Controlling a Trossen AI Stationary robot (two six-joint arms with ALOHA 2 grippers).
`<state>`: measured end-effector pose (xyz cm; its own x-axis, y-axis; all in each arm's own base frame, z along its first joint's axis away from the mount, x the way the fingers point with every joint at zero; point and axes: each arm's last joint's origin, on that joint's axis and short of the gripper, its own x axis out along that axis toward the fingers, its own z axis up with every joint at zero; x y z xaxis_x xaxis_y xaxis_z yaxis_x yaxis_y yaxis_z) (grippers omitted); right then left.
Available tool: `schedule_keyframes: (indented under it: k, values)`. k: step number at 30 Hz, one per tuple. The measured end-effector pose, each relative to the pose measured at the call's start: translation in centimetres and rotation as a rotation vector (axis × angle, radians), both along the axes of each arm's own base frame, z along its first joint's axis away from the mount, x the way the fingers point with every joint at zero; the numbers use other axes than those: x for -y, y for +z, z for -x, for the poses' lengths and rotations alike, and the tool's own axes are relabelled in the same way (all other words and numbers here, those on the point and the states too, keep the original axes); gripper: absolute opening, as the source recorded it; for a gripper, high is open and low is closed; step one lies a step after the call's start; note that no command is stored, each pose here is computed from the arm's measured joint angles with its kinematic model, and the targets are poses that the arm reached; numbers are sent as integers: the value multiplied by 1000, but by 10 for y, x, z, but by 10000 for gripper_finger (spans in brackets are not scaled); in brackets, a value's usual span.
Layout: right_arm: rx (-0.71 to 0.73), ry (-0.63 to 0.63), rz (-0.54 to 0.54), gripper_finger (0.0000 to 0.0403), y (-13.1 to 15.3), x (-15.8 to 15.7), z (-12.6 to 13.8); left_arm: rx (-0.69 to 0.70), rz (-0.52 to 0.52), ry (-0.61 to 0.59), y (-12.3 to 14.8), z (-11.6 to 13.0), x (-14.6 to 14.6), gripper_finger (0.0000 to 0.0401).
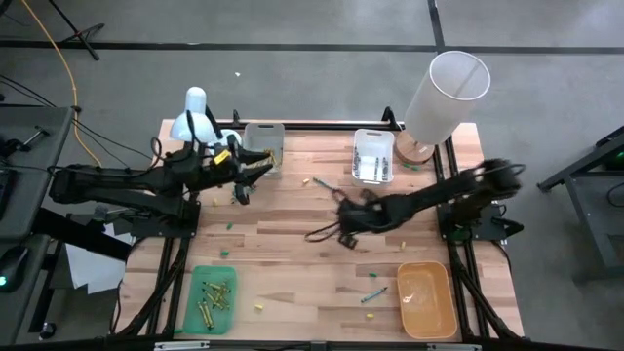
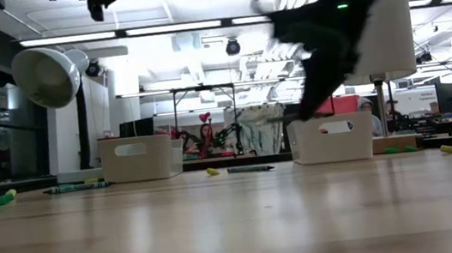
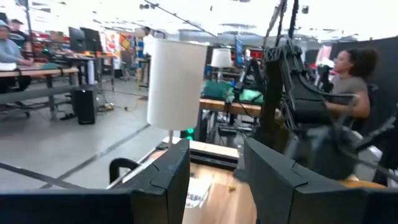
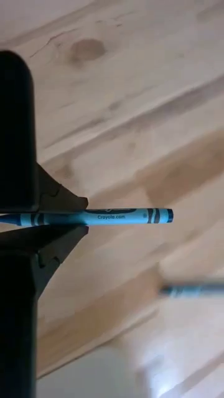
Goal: Sort crayons
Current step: Put the blue crayon into the yellow bin
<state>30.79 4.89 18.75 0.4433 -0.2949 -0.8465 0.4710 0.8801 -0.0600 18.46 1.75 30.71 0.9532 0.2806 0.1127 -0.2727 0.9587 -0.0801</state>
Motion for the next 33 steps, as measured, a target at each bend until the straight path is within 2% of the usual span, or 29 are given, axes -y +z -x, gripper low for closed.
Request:
schedule_keyframes:
  k: [4,8,12,17,22,33]
  values:
    - [145,-86,-73,2,8,8,50,-15,6,23,0,4,0,140]
    - [346,-127,-135,2,17,15,80,-30,21,23,-2,4,0,140]
    - [602,-125,-134,1,31,20,89,-37,85,17,-5,2,-1,140]
    - [840,-45,-51,1,52,25,84,-32,137,13,-7,0,0,140]
    - [891,20,-11,1,60,30,79,-39,153,9,-9,-2,-1,140]
    - [900,43,-52,1,61,31,79,-45,153,9,-10,-3,-1,140]
